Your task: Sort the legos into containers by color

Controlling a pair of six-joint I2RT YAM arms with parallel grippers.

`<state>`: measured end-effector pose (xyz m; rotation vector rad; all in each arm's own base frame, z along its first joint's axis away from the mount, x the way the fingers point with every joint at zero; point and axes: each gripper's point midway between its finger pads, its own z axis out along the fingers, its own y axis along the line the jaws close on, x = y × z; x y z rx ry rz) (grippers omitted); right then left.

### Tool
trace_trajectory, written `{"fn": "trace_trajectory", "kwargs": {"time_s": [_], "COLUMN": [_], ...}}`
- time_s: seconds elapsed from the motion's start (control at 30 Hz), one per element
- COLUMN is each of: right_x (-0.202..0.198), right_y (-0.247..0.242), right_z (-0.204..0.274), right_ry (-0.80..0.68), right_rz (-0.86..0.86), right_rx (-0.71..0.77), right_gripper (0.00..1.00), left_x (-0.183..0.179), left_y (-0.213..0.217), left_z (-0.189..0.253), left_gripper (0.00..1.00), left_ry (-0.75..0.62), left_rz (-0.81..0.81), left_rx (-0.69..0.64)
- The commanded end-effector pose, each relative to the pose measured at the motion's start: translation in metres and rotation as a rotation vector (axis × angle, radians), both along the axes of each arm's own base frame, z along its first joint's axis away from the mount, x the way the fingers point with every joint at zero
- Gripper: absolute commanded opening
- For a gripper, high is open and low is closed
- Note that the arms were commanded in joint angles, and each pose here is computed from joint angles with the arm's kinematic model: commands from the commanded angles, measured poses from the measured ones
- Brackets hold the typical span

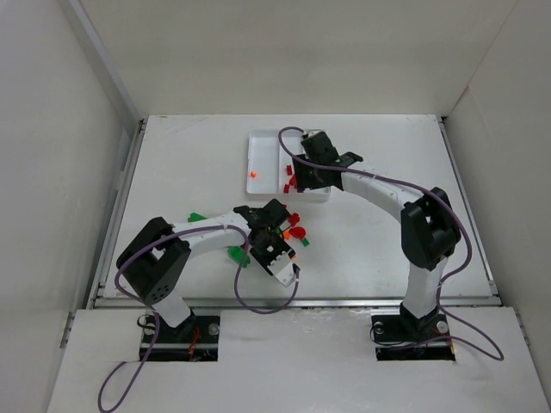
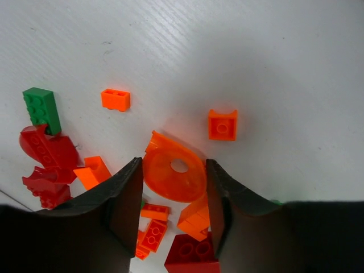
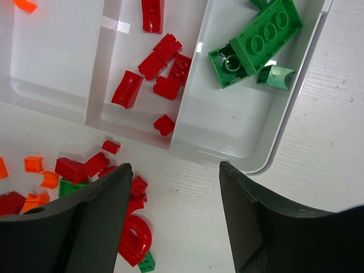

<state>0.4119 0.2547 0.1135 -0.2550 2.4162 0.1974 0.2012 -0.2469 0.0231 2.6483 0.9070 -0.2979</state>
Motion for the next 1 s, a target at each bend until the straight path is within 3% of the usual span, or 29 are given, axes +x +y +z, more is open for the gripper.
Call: {"fn": "trace_trajectory", "kwargs": {"time_s": [0.0,0.13,0.27,0.33,0.47,0.63,0.87,0.97], "right_x": [0.001,0.002,0.002,0.001,0.007,0.016,0.032,0.039], "right_y": [0.0,-0.002,-0.001,-0.001,-0.016,-0.035,-0.05,-0.045], "right_z": [0.022,0.022,0.027,0.031,0.048,0.067,0.077,0.072], "right_ry": [-0.063,-0.067,-0.074,-0.079,-0.088,-0.107,-0.138,-0.129], "right_rz": [0.0,-0.007,-0.013,-0.021,-0.101,-0.184,-0.222,-0.196], "right_rx": [0.019,0.014,0.026,0.038,0.101,0.168,0.169,0.149], "right_gripper": [0.68,0.68,0.68,0.68,0.68,0.68,0.68,0.68], "left_x": [-0.005,-0.005,0.005,0.021,0.053,0.08,0.174,0.21], "left_y": [0.001,0.001,-0.007,-0.02,-0.027,-0.022,-0.004,0.008], "left_z": [0.001,0.004,0.018,0.041,0.085,0.119,0.128,0.118], "left_gripper": [0.28,0.23,0.08,0.01,0.0,0.0,0.0,0.01], "left_ry": [0.023,0.025,0.013,-0.008,0.01,0.149,0.247,0.243], "left_rz": [-0.006,0.021,0.119,0.244,0.474,0.727,1.296,1.426], "left_rx": [0.016,0.01,-0.028,-0.079,-0.197,-0.356,-0.581,-0.631]}}
